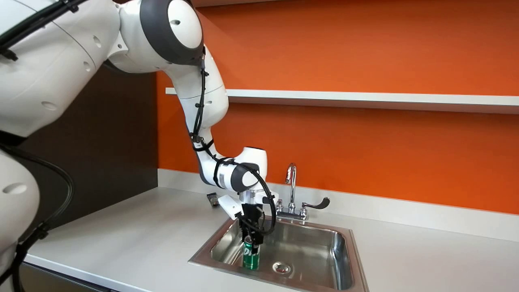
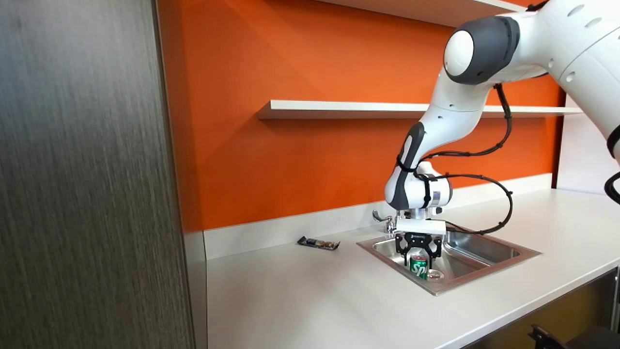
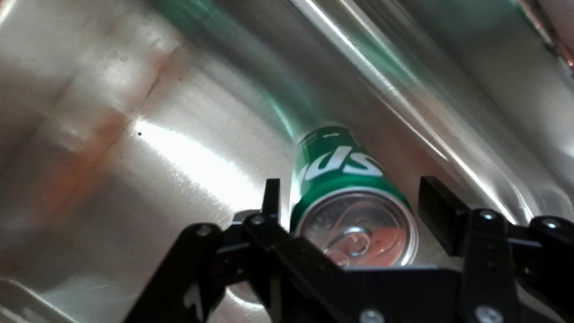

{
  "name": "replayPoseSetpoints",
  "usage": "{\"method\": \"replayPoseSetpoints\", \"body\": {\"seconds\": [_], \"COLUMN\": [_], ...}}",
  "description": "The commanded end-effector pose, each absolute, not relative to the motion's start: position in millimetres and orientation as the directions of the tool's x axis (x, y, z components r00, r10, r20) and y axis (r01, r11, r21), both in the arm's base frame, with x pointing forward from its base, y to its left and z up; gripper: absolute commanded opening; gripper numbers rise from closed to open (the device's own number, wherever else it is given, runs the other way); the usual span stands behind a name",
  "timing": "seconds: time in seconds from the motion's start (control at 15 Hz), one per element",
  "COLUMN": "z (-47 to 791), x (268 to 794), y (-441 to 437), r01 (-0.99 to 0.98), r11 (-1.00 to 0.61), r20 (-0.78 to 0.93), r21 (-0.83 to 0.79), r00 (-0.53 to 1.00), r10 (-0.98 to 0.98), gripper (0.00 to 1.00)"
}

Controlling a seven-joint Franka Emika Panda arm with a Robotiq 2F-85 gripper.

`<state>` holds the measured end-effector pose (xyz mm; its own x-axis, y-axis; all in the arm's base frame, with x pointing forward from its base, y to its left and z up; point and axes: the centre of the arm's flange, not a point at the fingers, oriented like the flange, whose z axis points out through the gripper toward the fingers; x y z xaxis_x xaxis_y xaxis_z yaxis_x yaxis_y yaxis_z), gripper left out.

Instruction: Put the green can in the sink.

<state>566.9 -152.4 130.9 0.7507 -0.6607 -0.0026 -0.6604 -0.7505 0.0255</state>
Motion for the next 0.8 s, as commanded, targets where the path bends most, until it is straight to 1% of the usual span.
{"method": "replayPoseSetpoints", "body": {"seconds": [0.0, 0.33, 0.73], "z": [138.5, 149.2, 167.5], "x": [572.8, 567.5, 560.8], "y": [-147.8, -140.1, -141.3], "r01": [-0.674, -0.674, -0.714], "r11": [-0.738, -0.738, -0.695], "r20": [-0.011, 0.013, 0.051], "r21": [0.029, 0.046, 0.079], "r00": [0.738, 0.739, 0.699], "r10": [-0.675, -0.674, -0.713], "gripper": [1.00, 1.00, 1.00]}}
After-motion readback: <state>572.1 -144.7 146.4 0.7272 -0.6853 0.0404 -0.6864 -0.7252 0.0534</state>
